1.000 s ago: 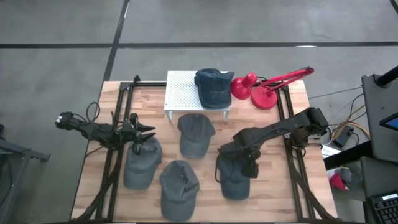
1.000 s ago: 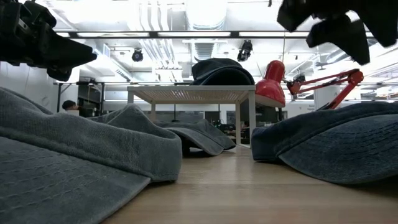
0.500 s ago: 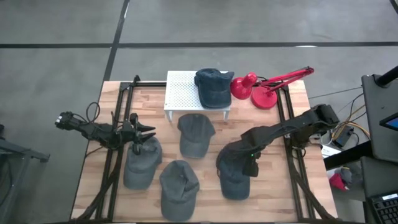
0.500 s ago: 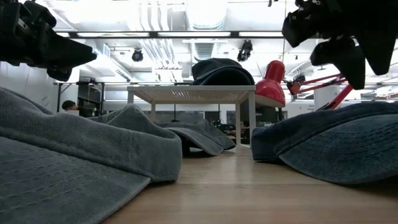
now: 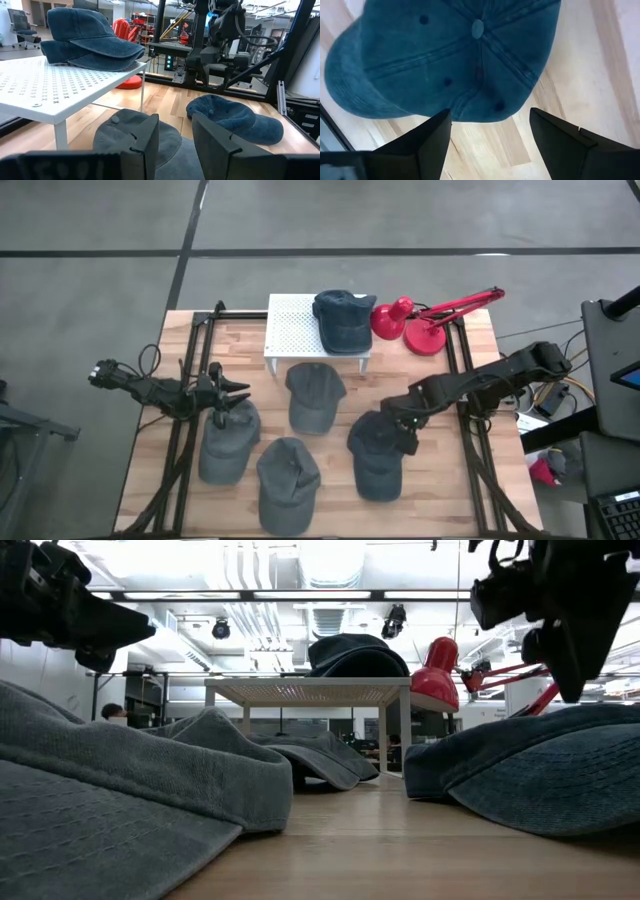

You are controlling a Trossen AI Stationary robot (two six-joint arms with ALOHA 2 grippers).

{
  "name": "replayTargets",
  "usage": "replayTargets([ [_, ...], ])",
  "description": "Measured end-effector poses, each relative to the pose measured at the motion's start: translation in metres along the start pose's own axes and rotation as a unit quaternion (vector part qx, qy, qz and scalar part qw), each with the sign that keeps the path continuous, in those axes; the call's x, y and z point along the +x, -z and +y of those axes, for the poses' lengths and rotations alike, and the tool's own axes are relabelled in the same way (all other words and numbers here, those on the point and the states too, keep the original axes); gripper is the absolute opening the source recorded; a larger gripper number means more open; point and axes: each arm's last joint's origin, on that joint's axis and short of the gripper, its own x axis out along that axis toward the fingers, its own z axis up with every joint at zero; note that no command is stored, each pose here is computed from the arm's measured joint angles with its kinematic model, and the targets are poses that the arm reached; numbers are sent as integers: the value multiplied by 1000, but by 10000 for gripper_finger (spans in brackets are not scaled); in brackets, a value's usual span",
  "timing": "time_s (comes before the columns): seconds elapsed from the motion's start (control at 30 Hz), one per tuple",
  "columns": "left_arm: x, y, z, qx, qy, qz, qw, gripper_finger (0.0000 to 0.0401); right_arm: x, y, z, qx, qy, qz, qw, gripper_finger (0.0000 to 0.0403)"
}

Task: Pick & Place hat
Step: Stack the dark blue cap on the stacked dark blue caps on the shelf

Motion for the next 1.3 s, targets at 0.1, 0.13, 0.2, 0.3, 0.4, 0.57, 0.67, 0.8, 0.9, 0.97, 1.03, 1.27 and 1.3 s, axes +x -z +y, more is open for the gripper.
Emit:
replayTargets([
  [0.1, 0, 0, 0, -4, 0, 0, 1000, 122, 6, 1, -2, 3, 4, 6, 1000, 270],
  [0.13, 0, 0, 0, -4, 0, 0, 1000, 122, 8, 1, -2, 3, 7, 9, 1000, 272],
  [0.2, 0, 0, 0, -4, 0, 0, 1000, 122, 14, 1, -3, 4, 13, 16, 1000, 276],
  [0.3, 0, 0, 0, -4, 0, 0, 1000, 122, 21, -1, -4, 2, 12, 16, 1000, 281],
  [0.4, 0, 0, 0, -4, 0, 0, 1000, 122, 25, -4, -2, -4, 7, 7, 1000, 286],
  [0.57, 0, 0, 0, -4, 0, 0, 1000, 122, 32, -10, 1, -15, -2, -4, 1000, 293],
  [0.67, 0, 0, 0, -4, 0, 0, 1000, 122, 38, -12, 2, -15, 8, 2, 1000, 292],
  [0.8, 0, 0, 0, -3, 0, 1, 1000, 122, 47, -14, 1, -14, 26, 11, 999, 288],
  [0.9, 0, 0, 0, -3, 0, 1, 1000, 122, 53, -15, 1, -12, 34, 21, 999, 284],
  [0.97, 0, 0, 0, -3, 0, 1, 1000, 122, 56, -16, 1, -11, 39, 25, 999, 282],
  [1.03, 0, 0, 0, -3, 0, 1, 1000, 122, 60, -17, 0, -10, 44, 31, 998, 279],
  [1.27, 0, 0, 0, -3, 0, 1, 1000, 122, 80, -20, -1, -3, 70, 62, 996, 255],
  [1.3, 0, 0, 0, -2, 0, 1, 1000, 122, 83, -20, -2, -2, 74, 67, 995, 248],
])
